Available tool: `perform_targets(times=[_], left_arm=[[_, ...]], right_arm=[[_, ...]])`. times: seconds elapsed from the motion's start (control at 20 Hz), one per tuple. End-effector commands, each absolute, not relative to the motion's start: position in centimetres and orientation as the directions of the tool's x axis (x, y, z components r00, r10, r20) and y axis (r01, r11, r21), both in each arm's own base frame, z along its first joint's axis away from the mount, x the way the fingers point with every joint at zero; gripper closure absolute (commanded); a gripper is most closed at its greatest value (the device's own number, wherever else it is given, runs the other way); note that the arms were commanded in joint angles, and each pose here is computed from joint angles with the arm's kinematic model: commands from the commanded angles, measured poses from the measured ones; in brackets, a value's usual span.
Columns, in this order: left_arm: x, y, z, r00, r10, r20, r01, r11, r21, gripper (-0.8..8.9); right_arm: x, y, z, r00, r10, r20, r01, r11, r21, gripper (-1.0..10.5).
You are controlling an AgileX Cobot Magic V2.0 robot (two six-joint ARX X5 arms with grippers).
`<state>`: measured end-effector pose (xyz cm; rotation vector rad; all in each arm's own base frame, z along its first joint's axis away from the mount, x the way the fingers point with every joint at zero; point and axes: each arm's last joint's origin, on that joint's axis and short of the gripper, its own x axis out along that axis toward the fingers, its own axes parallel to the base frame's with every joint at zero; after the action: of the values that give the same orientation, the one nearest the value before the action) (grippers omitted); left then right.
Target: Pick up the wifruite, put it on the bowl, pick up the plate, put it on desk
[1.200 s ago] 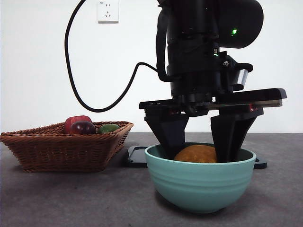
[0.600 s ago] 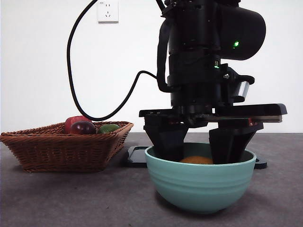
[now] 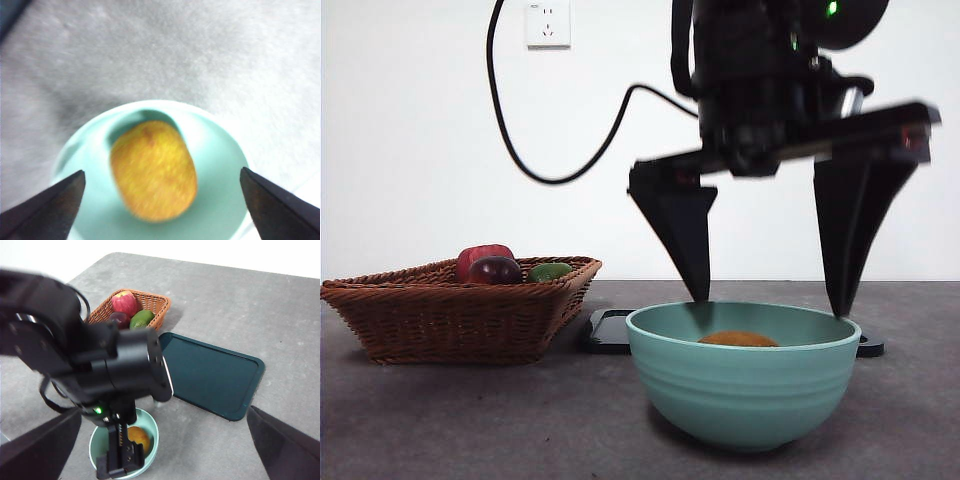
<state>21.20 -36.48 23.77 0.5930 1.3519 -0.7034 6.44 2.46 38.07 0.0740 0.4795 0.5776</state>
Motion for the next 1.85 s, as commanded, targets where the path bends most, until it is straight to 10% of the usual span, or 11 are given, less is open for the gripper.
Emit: perform_targets(times=[0.05,1.0,1.85], left_arm=[[21.0,-37.1,24.8,0.122,-0.091,-0.988,0.772,0.634,0.037,2.99],[12.6,-19.6,45.9,0.399,-0.476,-0.784,0.778,0.629,0.015,2.47],[4.3,-6.2,37.8,0.532,-0.670,-0.518,0.759,0.648,-0.059,2.50]], right_arm=[[6.3,2.5,38.6,0.737,0.547,-0.396,-0.511,0.835,0.201,3.0],[6.3,2.5,38.6,0.738,0.547,-0.396,-0.511,0.835,0.202,3.0],[6.2,2.4,38.2,0.720,0.542,-0.434,-0.499,0.838,0.218,3.0]])
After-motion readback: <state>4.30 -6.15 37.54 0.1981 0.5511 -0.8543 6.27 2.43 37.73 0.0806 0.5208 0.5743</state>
